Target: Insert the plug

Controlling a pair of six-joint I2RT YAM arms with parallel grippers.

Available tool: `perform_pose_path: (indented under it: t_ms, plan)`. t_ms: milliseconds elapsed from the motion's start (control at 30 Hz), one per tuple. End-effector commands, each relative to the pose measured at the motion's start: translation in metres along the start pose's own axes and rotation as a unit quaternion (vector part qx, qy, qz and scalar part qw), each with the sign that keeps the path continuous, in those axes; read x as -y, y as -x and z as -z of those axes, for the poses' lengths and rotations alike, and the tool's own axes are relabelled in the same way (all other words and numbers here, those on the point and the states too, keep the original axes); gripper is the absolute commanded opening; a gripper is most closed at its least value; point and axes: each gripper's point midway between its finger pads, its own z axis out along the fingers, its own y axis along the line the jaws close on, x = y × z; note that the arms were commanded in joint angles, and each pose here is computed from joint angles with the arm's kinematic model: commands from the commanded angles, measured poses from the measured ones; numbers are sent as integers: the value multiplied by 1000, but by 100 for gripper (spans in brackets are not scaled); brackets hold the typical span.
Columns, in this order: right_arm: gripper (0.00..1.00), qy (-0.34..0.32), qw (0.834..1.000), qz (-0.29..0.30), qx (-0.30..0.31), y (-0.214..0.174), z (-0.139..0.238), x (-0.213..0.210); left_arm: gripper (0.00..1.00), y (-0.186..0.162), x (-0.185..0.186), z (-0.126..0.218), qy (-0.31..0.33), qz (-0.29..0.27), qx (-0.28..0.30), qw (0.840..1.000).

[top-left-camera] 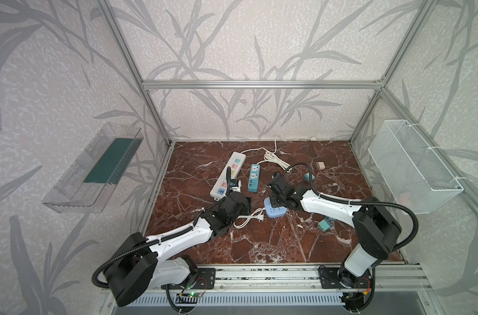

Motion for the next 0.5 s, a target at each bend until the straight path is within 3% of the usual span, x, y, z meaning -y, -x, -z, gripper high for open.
perform_pose_path:
  t_ms: [0,167,300,400,467]
  plan:
    - [0,-51,992,61,-93,-43,-24,43,65,5,-6,4,12,5,12,1000]
    - [0,1,992,87,-93,-29,-30,40,65,7,-7,5,13,6,18,1000]
    - [10,18,990,104,-90,-22,-27,34,65,9,-4,3,10,6,19,1000]
    - [26,28,991,100,-87,-15,-21,31,65,12,-2,3,10,5,18,1000]
    - [45,37,991,97,-81,-8,-14,27,65,14,0,5,6,5,16,1000]
